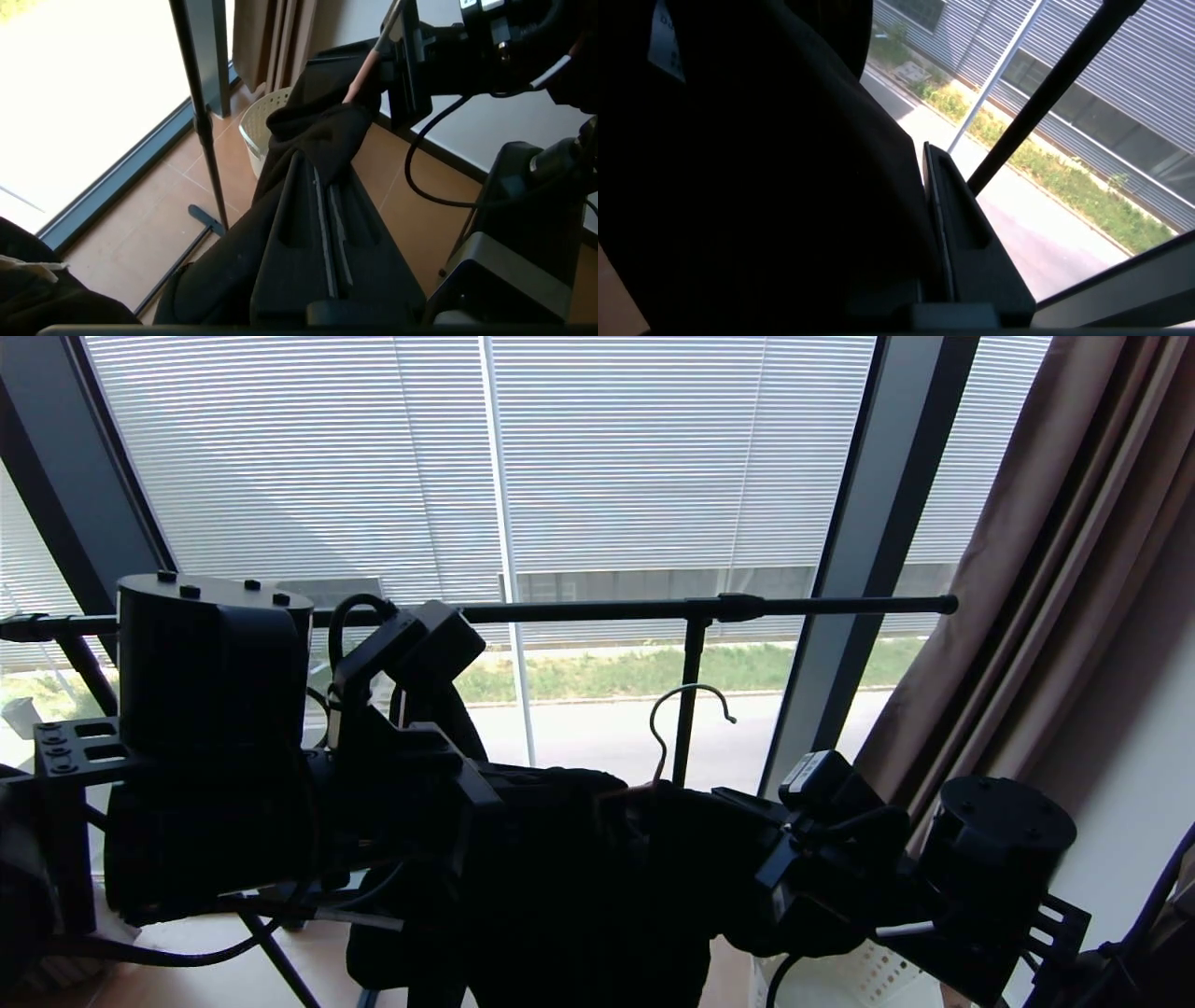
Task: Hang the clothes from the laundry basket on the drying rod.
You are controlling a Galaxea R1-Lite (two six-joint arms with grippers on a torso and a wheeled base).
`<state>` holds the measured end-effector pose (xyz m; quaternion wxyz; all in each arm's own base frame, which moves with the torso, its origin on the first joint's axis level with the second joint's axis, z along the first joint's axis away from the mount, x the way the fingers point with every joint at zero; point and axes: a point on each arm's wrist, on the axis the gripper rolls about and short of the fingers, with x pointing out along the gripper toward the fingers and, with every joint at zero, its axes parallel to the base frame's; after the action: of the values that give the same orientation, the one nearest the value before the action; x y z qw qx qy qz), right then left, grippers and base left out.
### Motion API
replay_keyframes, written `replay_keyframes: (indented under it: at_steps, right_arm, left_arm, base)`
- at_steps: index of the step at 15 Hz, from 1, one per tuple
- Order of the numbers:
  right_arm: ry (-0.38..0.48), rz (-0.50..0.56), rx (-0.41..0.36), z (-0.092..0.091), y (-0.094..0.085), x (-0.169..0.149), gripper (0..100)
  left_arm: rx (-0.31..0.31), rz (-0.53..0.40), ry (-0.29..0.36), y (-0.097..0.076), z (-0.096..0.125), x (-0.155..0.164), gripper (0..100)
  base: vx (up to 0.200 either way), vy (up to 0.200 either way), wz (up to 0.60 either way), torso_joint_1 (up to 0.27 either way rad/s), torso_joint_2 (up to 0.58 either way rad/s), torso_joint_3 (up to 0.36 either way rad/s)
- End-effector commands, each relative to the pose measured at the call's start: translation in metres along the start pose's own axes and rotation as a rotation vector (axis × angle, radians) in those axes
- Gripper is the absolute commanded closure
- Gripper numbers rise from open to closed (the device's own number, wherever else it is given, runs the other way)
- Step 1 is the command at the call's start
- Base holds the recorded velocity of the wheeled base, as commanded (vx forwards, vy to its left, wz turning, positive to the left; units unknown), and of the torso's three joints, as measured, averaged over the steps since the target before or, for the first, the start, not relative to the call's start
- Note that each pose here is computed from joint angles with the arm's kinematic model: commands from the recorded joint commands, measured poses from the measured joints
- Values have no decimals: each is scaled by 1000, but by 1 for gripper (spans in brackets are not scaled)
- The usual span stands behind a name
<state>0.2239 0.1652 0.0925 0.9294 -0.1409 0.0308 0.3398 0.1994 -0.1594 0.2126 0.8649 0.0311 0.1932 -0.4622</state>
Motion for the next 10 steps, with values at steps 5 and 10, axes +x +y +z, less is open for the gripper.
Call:
replay_keyframes:
  at_steps: [5, 10]
  right_arm:
    - [-4, 0, 1, 1, 0, 0, 100]
    - [-2, -1, 1, 0, -1, 0, 100]
  left_arm:
    - [6, -2, -7, -1, 1, -3, 100]
    - [1, 4, -19, -2, 2, -8, 0]
  base:
    - [0, 0, 0, 0, 0, 0]
    - [0, 0, 0, 0, 0, 0]
